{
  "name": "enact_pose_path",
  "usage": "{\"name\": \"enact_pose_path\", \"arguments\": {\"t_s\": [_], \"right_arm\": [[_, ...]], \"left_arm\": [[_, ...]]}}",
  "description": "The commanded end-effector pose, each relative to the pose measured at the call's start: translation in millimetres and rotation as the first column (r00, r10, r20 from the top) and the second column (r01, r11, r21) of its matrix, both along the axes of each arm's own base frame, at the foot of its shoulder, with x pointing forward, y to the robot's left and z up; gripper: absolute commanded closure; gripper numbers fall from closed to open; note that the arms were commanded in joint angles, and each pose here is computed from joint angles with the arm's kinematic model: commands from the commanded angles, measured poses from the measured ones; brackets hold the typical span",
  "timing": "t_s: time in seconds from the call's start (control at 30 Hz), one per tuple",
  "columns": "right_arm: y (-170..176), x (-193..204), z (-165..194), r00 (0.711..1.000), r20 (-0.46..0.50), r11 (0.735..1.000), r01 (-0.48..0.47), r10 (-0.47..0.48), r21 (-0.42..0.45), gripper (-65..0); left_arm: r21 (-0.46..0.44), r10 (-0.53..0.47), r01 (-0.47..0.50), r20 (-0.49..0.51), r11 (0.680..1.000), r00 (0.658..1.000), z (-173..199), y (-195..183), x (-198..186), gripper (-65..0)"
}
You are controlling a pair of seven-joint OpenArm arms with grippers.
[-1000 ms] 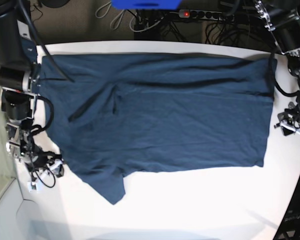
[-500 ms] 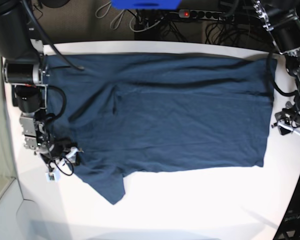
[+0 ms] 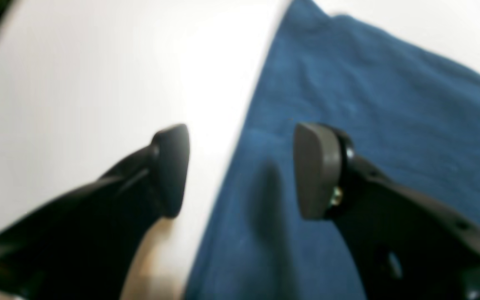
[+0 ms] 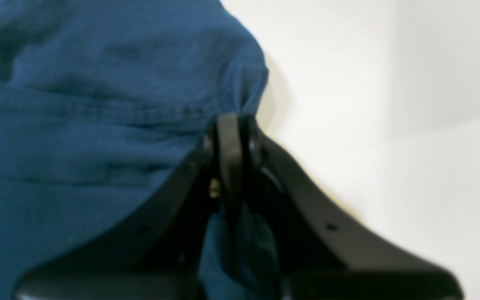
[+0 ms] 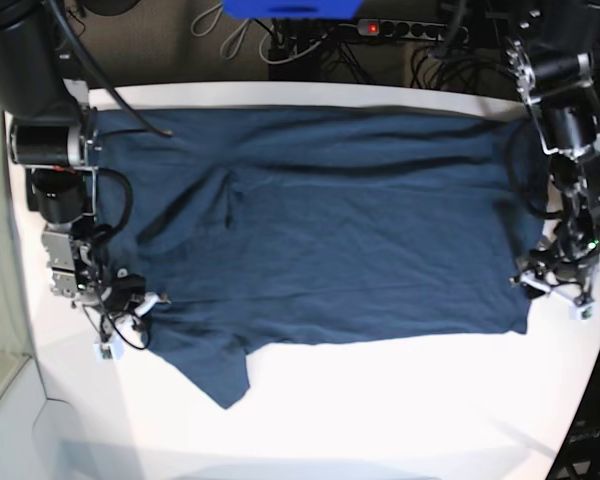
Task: Layout the t-shirt on the table in an organized manner, then fold the t-shirt properly
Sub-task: 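Move both grippers down to the hem corners of the shirt, then grasp the hem corners with both grippers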
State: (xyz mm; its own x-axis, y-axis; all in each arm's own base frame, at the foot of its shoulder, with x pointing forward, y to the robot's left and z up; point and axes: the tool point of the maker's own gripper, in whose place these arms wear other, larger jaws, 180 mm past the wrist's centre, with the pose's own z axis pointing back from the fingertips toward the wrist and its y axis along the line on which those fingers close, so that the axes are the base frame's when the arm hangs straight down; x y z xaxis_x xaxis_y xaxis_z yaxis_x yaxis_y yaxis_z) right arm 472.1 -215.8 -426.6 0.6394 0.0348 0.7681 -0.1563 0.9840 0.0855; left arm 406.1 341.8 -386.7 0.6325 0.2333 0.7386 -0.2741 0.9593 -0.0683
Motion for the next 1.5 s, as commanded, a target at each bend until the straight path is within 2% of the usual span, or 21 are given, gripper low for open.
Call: {"name": "enact_pose_path", "arguments": {"t_s": [0.0, 0.2, 0.3, 0.47, 0.67, 0.9, 1.13, 1.33, 1.47], "right_arm": [[-5, -2, -2, 1.000, -0.030, 1.000, -0.008, 0.007, -0.018, -0.6], [-5, -4, -4, 0.999, -0.034, 1.000, -0.008, 0.007, -0.018, -0.6], [-11, -6, -3, 0.999, -0.039, 1.000, -0.002, 0.001, -0.027, -0.6], [-13, -6, -4, 0.999, -0.040, 1.000, 0.000, -0.001, -0.030, -0.6], [-13, -11, -9, 0.999, -0.051, 1.000, 0.000, -0.001, -0.030, -0.6], [-13, -12, -10, 0.999, -0.052, 1.000, 0.001, -0.002, -0.029, -0.6], [-13, -12, -10, 0.999, -0.052, 1.000, 0.001, -0.002, -0.029, -0.6], [-13, -12, -10, 0.999, -0.052, 1.000, 0.001, -0.002, -0.029, -0.6], [-13, -12, -10, 0.999, -0.052, 1.000, 0.001, -0.002, -0.029, -0.6]], "left_arm": [[0.023, 0.004, -0.005, 0.062, 1.000, 0.998, 20, 8, 21, -38.5], [-0.034, 0.063, -0.061, 0.043, 0.998, 0.997, -10, 14, 40, -38.5], [-0.001, 0.082, -0.082, 0.047, 0.997, 0.995, -15, 26, 40, -38.5], [0.083, 0.048, -0.049, 0.022, 0.995, 0.999, -24, 30, 37, -38.5], [0.070, 0.009, -0.011, 0.029, 0.997, 1.000, -29, 8, 44, -38.5], [0.060, 0.007, -0.010, 0.039, 0.998, 0.999, -27, 4, 47, -38.5], [0.119, -0.021, 0.005, 0.140, 0.993, 0.990, 11, 8, 62, -38.3], [0.117, -0.025, 0.009, 0.132, 0.993, 0.991, 12, 6, 63, -38.4], [0.099, -0.037, 0.025, 0.123, 0.995, 0.992, 4, -7, 64, -38.4]]}}
